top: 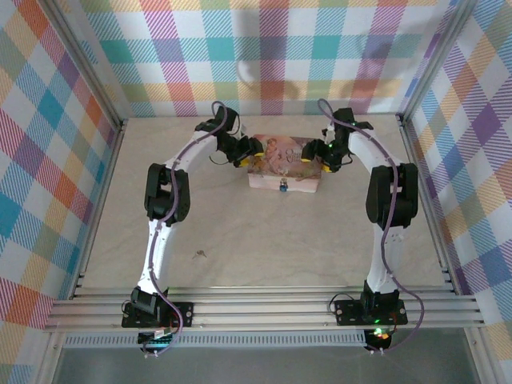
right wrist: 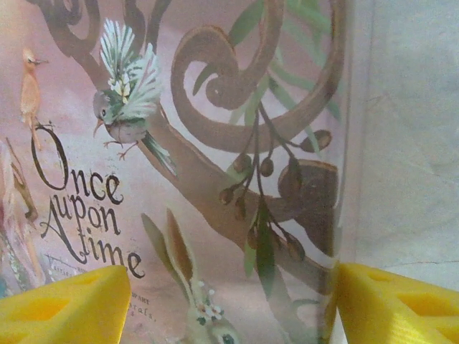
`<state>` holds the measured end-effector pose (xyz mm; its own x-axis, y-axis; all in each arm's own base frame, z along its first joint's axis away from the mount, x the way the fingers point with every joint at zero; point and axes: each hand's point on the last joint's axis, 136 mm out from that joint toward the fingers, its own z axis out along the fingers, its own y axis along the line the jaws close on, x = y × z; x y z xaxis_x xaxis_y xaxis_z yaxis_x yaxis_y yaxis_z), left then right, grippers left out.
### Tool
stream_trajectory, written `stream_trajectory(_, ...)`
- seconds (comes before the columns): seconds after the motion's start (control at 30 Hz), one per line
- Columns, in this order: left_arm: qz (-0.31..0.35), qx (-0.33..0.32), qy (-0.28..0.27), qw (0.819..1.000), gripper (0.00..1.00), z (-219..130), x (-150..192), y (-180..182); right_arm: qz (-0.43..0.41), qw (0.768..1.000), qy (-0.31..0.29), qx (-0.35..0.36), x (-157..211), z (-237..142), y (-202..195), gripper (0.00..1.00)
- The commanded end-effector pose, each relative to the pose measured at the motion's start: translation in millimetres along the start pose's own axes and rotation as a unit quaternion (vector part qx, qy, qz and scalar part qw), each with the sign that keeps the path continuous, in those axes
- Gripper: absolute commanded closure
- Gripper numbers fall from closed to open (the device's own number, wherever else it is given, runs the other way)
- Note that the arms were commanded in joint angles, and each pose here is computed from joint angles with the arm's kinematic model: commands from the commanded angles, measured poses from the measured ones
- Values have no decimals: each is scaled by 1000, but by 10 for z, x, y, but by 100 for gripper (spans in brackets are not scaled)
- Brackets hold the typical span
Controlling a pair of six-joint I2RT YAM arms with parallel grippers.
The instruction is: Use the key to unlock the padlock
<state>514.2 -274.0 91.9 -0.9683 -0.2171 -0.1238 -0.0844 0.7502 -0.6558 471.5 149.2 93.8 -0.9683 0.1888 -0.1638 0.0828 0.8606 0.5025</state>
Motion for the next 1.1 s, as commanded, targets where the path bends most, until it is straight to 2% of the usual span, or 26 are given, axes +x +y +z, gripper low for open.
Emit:
stream_trajectory(0.0, -15, -26, 12, 999, 41, -156, 150, 113, -35, 996, 57, -56, 302, 200, 476, 26)
stream_trajectory(0.23, -46, -71, -1, 996, 43, -468, 262, 570, -77, 989, 106, -62, 673, 472, 1003, 26)
stream_trajectory(0.4, -72, -89, -22, 993, 44, -742, 313, 878, -100, 986, 110, -77, 813, 619, 1350, 26)
stream_trajectory(0.63, -104, -109, -40, 988, 44, -1005, 364, 1188, -120, 983, 108, -83, 663, 792, 1509, 26)
stream_trajectory(0.83, -113, -118, -45, 985, 44, -1034, 412, 1244, -128, 982, 99, -93, 497, 878, 1637, 26)
stream_trajectory(1.07, -103, -151, -60, 981, 38, -1215, 370, 1250, -148, 984, 64, -70, 351, 691, 1672, 18)
